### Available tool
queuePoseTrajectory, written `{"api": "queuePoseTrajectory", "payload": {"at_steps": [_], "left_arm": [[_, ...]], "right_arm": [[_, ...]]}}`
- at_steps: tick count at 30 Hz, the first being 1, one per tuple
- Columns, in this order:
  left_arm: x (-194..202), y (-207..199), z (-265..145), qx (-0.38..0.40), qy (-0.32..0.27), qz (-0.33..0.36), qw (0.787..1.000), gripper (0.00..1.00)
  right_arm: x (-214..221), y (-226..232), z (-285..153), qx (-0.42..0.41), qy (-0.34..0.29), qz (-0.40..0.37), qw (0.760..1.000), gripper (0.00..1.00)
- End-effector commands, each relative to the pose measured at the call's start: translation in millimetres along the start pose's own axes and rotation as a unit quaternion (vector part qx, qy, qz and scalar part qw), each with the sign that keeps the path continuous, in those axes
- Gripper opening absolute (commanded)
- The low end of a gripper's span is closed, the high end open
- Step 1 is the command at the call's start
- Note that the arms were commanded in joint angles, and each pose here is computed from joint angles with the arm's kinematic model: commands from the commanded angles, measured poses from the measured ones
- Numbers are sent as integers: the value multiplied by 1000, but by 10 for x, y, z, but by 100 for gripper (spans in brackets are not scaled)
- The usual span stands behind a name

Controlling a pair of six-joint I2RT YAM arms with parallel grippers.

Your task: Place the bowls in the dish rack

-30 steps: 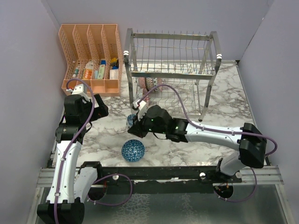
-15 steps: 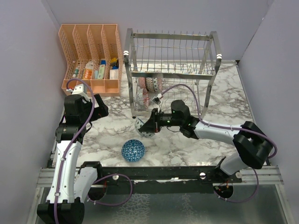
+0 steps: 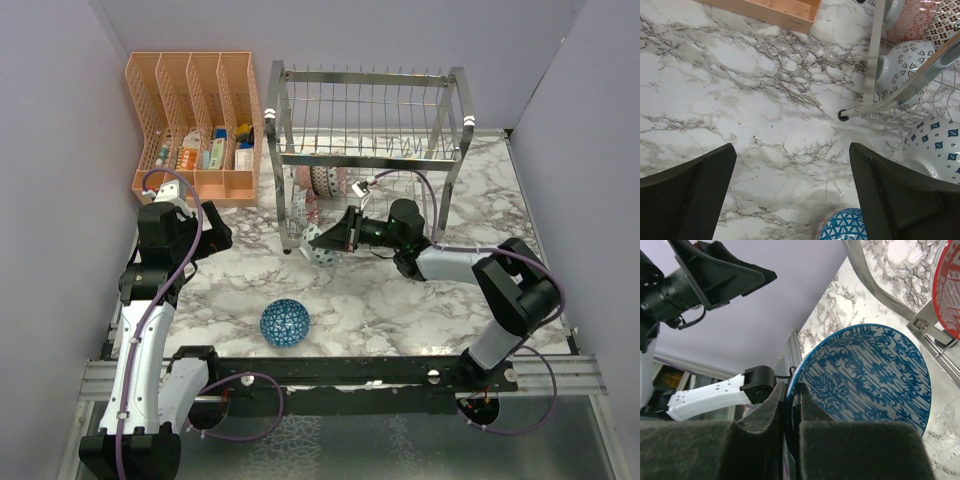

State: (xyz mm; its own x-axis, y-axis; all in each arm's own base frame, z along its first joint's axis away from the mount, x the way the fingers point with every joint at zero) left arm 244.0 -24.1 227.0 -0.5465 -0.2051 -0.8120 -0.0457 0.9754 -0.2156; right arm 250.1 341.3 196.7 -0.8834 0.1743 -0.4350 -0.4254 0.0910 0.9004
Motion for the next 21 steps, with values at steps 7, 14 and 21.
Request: {"api": "queuePoseTrajectory", "payload": {"at_steps": [7, 14, 21], "left_arm": [[-96, 27, -26, -10, -16, 5, 1000, 99], [-111, 29, -19, -11, -17, 7, 1000, 99], [-113, 23, 2, -9, -15, 6, 1000, 99]], "right_arm": [[-670, 246, -179, -112, -77, 14, 991, 1], [-967, 144, -182, -74, -133, -11, 988, 1], [-1129, -128, -193, -64, -172, 19, 983, 1]]}}
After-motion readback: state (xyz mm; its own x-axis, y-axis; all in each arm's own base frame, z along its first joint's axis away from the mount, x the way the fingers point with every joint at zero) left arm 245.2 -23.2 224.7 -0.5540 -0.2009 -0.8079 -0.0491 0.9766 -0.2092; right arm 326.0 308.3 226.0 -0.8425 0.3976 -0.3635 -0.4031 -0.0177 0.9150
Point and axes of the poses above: each gripper's point midway between its finger pads, its own z axis out along the fingers, its own y axis along the line the jaws close on, x = y × z, the point moved 2 cm from there along -z, back along the fingers, and after that the axes turned 8 degrees about z, right-handed, at the moved point
